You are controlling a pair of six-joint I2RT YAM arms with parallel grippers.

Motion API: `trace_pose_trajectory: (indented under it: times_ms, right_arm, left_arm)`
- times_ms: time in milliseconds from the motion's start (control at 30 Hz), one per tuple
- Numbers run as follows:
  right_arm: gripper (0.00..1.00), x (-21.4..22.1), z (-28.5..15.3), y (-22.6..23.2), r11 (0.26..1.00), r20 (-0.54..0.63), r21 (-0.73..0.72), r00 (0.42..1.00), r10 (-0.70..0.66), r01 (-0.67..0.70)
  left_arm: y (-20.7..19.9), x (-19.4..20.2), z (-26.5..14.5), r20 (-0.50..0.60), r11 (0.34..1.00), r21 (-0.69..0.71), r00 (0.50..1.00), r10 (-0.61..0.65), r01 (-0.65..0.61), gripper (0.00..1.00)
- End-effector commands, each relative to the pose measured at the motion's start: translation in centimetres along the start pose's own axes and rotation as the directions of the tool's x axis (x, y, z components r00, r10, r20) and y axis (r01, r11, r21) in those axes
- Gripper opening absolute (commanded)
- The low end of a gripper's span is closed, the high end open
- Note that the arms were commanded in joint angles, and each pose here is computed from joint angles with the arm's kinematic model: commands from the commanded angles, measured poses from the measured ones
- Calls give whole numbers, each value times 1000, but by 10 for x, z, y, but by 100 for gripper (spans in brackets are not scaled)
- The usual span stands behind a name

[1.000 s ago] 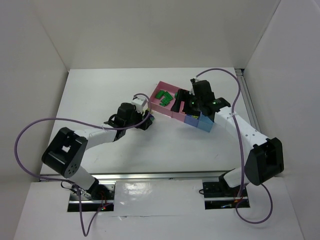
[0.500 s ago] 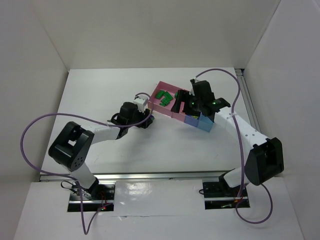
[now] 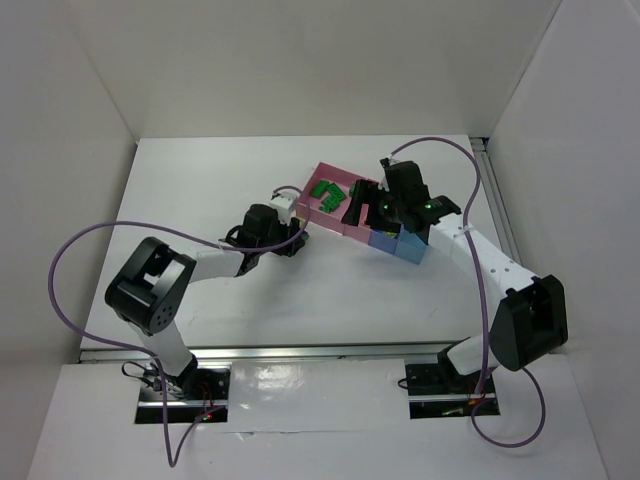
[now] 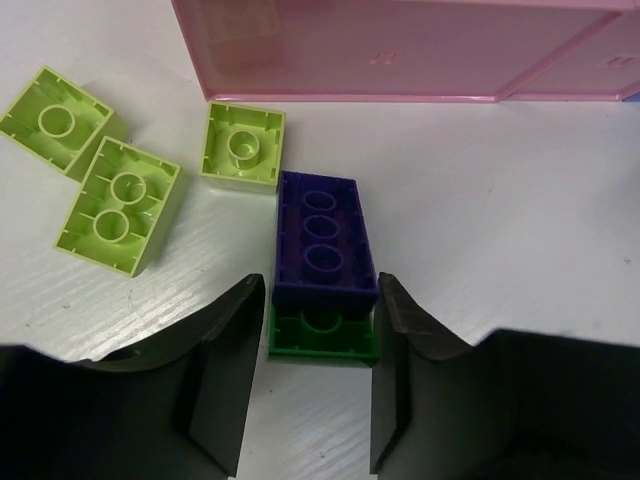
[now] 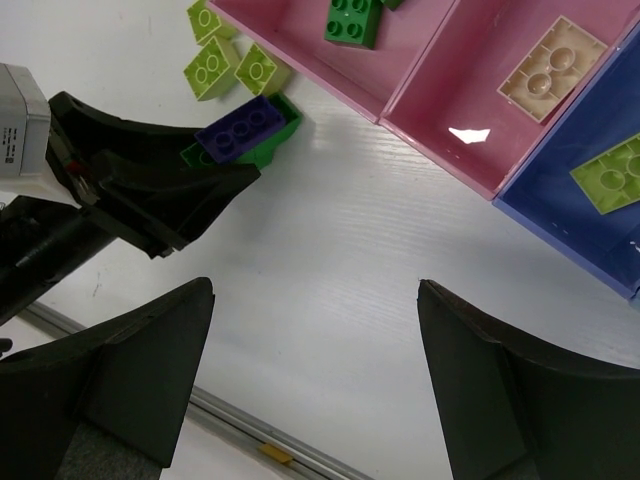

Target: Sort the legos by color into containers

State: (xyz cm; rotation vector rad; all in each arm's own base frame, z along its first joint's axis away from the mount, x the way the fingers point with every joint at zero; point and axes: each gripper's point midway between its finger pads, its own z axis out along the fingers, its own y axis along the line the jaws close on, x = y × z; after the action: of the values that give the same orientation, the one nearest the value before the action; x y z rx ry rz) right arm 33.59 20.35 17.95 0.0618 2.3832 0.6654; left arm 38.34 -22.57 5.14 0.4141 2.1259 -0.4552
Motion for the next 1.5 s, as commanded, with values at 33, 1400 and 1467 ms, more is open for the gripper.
trace_pose_trajectory:
  times_ms: [33, 1400, 1467]
  right_arm:
    - [90, -6, -8, 4, 1000, 29, -21, 1000, -13, 14]
    - [88, 10, -7, 96, 726, -69, -644, 926, -370, 241]
    - [84, 15, 0, 94, 727, -97, -651, 925, -367, 219]
  left_arm:
    - [2, -22, 1, 64, 1000, 7, 998, -16, 15, 38]
    - [-102, -78, -134, -207, 261, 943, 978, -18, 205, 0]
    - [-102, -78, -133, -198, 261, 945, 980, -16, 196, 0]
